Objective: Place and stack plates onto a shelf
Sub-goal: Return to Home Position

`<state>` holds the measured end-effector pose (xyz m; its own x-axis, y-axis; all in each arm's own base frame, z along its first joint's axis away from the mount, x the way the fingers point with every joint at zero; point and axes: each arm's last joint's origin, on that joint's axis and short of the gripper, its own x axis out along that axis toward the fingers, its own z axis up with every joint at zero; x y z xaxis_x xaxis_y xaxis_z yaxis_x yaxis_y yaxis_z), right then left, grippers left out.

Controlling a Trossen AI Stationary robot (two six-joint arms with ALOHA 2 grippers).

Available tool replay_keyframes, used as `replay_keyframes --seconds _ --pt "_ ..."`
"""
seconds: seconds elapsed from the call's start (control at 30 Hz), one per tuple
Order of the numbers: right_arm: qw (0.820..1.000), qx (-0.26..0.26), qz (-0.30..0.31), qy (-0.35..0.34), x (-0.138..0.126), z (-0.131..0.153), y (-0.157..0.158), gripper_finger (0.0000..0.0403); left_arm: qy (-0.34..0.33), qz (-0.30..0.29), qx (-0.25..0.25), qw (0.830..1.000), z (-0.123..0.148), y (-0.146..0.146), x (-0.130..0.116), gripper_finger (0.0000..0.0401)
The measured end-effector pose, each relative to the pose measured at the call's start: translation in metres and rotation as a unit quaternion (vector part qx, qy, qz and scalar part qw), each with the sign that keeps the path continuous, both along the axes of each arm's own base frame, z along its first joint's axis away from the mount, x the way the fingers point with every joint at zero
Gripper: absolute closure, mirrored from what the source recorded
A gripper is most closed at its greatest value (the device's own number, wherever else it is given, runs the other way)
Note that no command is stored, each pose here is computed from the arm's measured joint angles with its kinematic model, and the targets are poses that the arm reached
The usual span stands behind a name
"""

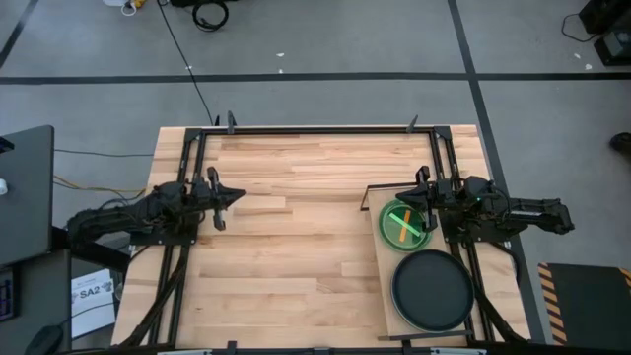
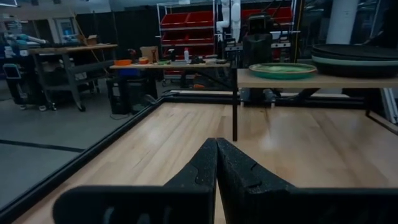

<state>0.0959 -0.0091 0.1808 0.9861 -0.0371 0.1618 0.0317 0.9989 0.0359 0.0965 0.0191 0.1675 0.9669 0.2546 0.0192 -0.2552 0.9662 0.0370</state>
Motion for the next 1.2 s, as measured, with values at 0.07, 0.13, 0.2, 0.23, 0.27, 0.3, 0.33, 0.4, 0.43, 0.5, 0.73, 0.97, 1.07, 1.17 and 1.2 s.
replay_keyframes --seconds 0.07,0.13,0.2,0.23,0.27,0.3,0.33,0.4,0.43,0.5,0.73,0.97,1.07,1.17,1.2 --pt "1.000 0.000 0.000 0.000 0.0000 0.0000 0.0000 0.0390 0.000 0.003 0.000 1.000 0.0000 0.0005 -0.0001 0.0390" --pt "1.000 0.000 0.000 0.000 0.0000 0.0000 0.0000 0.0390 0.001 0.004 0.001 1.000 -0.0001 0.0008 -0.0002 0.0390" --pt "1.000 0.000 0.000 0.000 0.0000 0.0000 0.0000 0.0390 0.003 0.005 0.015 1.000 0.0003 0.0008 -0.0002 0.0390" --pt "1.000 0.000 0.000 0.000 0.0000 0.0000 0.0000 0.0390 0.002 0.006 0.024 1.000 0.0009 0.0008 -0.0002 0.0390" --pt "1.000 0.000 0.000 0.000 0.0000 0.0000 0.0000 0.0390 0.001 0.006 0.027 1.000 0.0011 0.0009 -0.0002 0.0390" --pt "1.000 0.000 0.000 0.000 0.0000 0.0000 0.0000 0.0390 0.000 0.006 0.028 1.000 0.0012 0.0009 -0.0002 0.0390" --pt "1.000 0.000 0.000 0.000 0.0000 0.0000 0.0000 0.0390 -0.002 0.007 0.027 1.000 0.0016 0.0009 -0.0002 0.0390" --pt "1.000 0.000 0.000 0.000 0.0000 0.0000 0.0000 0.0390 -0.007 0.008 0.024 1.000 0.0024 0.0009 -0.0002 0.0390" --pt "1.000 0.000 0.000 0.000 0.0000 0.0000 0.0000 0.0390 -0.012 0.007 0.020 1.000 0.0030 0.0009 -0.0003 0.0390" --pt "1.000 0.000 0.000 0.000 0.0000 0.0000 0.0000 0.0390 -0.015 0.007 0.016 1.000 0.0035 0.0009 -0.0003 0.0390" --pt "1.000 0.000 0.000 0.000 0.0000 0.0000 0.0000 0.0390 -0.018 0.007 0.016 1.000 0.0040 0.0009 -0.0003 0.0390" --pt "1.000 0.000 0.000 0.000 0.0000 0.0000 0.0000 0.0390 -0.020 0.007 0.016 1.000 0.0043 0.0009 -0.0003 0.0390" --pt "1.000 0.000 0.000 0.000 0.0000 0.0000 0.0000 0.0390 -0.020 0.007 0.016 1.000 0.0044 0.0009 -0.0003 0.0390" --pt "1.000 0.000 0.000 0.000 0.0000 0.0000 0.0000 0.0390 -0.020 0.007 0.016 1.000 0.0044 0.0009 -0.0003 0.0390" --pt "1.000 0.000 0.000 0.000 0.0000 0.0000 0.0000 0.0390 -0.021 0.007 0.016 1.000 0.0045 0.0009 -0.0005 0.0390"
